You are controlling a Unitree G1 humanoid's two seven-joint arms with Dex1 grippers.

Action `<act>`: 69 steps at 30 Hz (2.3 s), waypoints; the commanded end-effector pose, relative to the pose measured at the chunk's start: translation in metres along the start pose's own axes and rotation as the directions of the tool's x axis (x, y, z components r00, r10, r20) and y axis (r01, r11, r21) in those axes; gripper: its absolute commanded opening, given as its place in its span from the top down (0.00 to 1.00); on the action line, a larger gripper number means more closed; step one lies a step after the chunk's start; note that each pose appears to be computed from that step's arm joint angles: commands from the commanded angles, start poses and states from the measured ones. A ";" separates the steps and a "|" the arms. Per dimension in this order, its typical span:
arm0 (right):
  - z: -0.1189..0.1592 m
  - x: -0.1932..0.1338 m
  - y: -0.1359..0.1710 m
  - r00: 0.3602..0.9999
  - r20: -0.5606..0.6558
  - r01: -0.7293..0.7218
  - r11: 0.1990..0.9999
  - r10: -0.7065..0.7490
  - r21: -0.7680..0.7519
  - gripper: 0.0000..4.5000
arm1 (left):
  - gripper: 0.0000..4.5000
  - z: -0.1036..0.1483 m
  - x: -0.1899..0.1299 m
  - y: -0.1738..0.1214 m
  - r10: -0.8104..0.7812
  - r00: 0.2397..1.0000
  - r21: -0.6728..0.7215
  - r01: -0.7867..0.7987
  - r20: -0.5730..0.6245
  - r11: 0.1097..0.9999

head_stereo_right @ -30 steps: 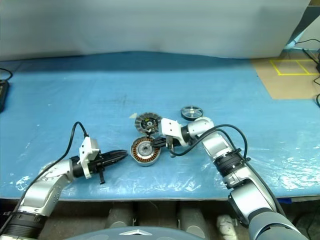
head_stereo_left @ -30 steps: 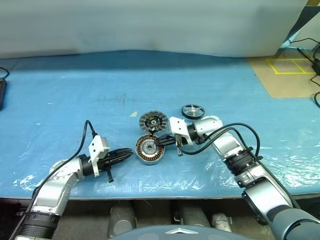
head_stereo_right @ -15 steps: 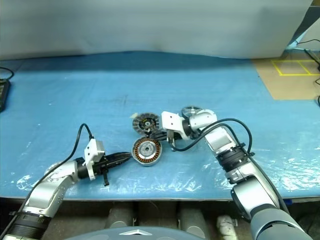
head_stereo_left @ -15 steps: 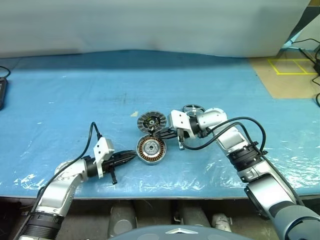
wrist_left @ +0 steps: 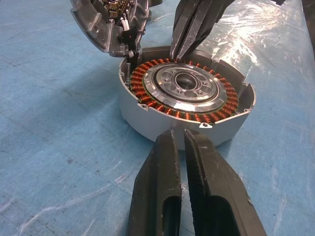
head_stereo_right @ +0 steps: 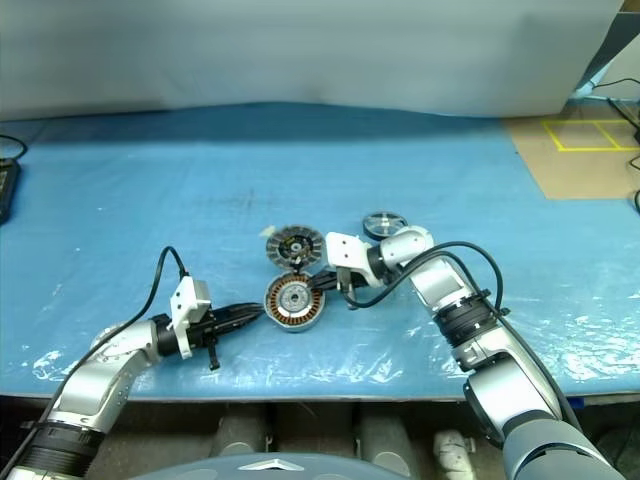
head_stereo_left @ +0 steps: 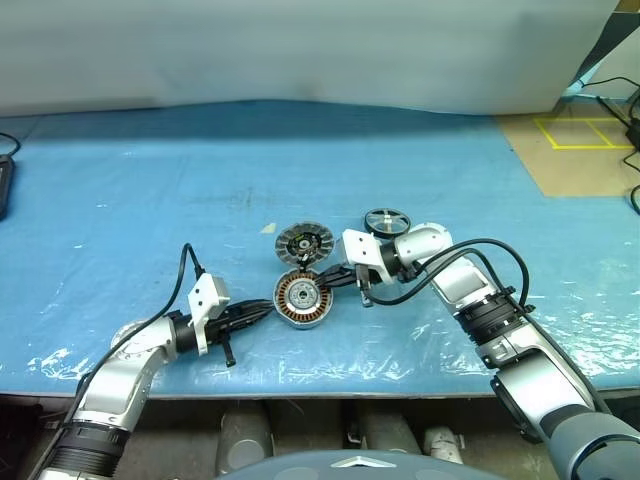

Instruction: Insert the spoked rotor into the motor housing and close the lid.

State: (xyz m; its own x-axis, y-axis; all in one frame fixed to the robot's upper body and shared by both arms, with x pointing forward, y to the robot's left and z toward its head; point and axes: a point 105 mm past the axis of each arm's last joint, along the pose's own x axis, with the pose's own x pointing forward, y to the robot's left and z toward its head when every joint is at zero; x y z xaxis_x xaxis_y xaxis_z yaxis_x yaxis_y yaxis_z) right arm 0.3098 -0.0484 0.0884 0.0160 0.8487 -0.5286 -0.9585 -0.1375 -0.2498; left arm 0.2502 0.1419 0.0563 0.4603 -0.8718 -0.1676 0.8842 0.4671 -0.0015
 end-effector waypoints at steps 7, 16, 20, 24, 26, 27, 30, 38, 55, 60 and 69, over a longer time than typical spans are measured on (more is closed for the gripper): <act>0.007 0.002 0.004 1.000 0.020 -0.016 0.999 0.017 -0.034 0.99 | 0.92 0.008 0.002 -0.004 -0.009 1.000 0.030 0.009 0.021 1.000; 0.004 0.009 0.008 0.999 0.017 -0.040 0.999 0.040 -0.026 0.99 | 0.92 0.005 0.002 -0.002 -0.008 1.000 0.029 0.007 0.019 1.000; 0.004 0.011 0.009 0.999 0.017 -0.047 0.998 0.048 -0.031 0.99 | 0.92 0.003 0.001 -0.002 -0.005 1.000 0.027 0.004 0.017 1.000; 0.003 0.013 0.010 0.998 0.017 -0.056 0.998 0.057 -0.030 0.99 | 0.92 0.004 0.001 -0.003 -0.004 1.000 0.028 0.003 0.018 1.000; 0.003 0.015 0.011 0.998 0.017 -0.062 0.998 0.062 -0.030 0.99 | 0.92 0.006 0.002 -0.004 -0.003 1.000 0.030 0.003 0.021 1.000; 0.003 0.015 0.011 0.998 0.018 -0.062 0.998 0.063 -0.031 0.99 | 0.92 0.007 0.002 -0.004 -0.004 1.000 0.031 0.003 0.023 1.000; 0.006 0.016 0.010 0.998 0.025 -0.061 0.997 0.062 -0.041 0.99 | 0.92 0.011 0.003 -0.006 -0.005 1.000 0.033 0.004 0.026 0.999; 0.017 0.016 0.006 0.997 0.046 -0.060 0.995 0.064 -0.079 0.99 | 0.92 0.016 0.005 -0.006 -0.003 1.000 0.032 0.002 0.028 0.999; 0.024 0.019 0.007 0.994 0.057 -0.083 0.988 0.091 -0.127 0.99 | 0.92 0.018 0.008 -0.005 -0.001 1.000 0.034 0.000 0.027 0.999; 0.027 0.016 0.003 0.996 0.068 -0.055 0.990 0.065 -0.133 0.99 | 0.92 0.014 0.007 -0.001 0.003 1.000 0.029 -0.004 0.023 1.000; 0.036 0.007 -0.006 0.995 0.095 -0.012 0.990 0.025 -0.138 0.99 | 0.92 0.004 0.000 0.002 0.022 0.999 0.021 -0.023 0.023 1.000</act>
State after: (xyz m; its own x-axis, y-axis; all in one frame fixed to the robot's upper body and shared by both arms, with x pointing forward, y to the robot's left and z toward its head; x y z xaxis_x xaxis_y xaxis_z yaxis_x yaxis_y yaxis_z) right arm 0.3032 -0.0271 0.0941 -0.0473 0.8650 -0.4996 -0.9303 -0.2203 -0.2933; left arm 0.2535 0.1398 0.0560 0.4772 -0.8637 -0.1625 0.8752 0.4838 -0.0012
